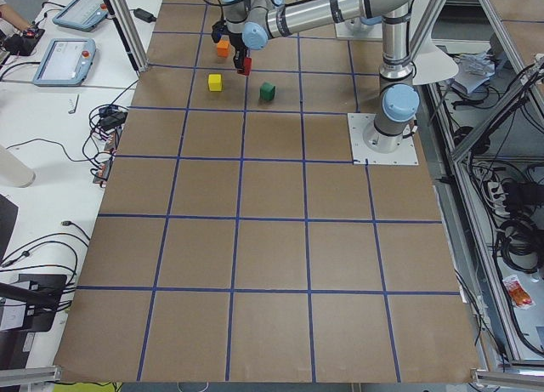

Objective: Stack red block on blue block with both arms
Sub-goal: 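Carry the red cube with the left gripper toward the orange cube and set it down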

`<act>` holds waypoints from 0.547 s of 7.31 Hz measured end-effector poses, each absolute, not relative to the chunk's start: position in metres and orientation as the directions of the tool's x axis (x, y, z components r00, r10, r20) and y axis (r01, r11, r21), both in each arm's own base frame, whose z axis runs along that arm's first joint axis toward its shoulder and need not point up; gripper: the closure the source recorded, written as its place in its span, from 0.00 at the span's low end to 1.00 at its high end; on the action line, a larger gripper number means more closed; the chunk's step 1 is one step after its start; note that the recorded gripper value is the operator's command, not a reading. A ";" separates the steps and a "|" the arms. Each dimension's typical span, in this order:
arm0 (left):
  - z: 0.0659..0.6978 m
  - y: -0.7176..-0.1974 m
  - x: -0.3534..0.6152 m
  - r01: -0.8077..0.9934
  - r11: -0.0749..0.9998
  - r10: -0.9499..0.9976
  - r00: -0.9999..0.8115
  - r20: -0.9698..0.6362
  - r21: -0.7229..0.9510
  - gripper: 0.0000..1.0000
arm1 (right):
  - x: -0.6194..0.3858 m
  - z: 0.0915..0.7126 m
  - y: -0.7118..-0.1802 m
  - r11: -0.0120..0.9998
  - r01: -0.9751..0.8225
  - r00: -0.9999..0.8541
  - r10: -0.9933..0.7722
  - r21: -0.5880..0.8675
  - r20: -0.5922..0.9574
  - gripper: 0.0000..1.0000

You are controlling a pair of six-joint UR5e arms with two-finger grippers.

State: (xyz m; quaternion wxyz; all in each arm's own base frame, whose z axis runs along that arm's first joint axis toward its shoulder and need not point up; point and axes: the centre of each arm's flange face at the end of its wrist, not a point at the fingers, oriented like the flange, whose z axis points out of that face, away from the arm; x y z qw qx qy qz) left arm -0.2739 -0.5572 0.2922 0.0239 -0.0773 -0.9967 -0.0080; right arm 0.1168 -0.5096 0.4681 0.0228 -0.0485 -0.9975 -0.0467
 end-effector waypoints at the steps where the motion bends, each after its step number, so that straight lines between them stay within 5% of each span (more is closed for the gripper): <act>1: 0.278 -0.549 -0.308 0.154 0.988 0.153 -0.987 0.053 0.001 0.94 | 0.117 0.467 -0.510 0.991 0.102 -0.994 0.098 0.089 0.050 0.00; 3: 0.245 -0.542 -0.350 0.157 0.987 0.158 -0.986 0.056 -0.021 0.89 | 0.116 0.467 -0.510 0.990 0.112 -0.993 0.108 0.085 0.048 0.00; 4: 0.231 -0.543 -0.359 0.156 0.987 0.158 -0.986 0.057 -0.026 0.41 | 0.116 0.467 -0.510 0.990 0.114 -0.993 0.111 0.086 0.048 0.00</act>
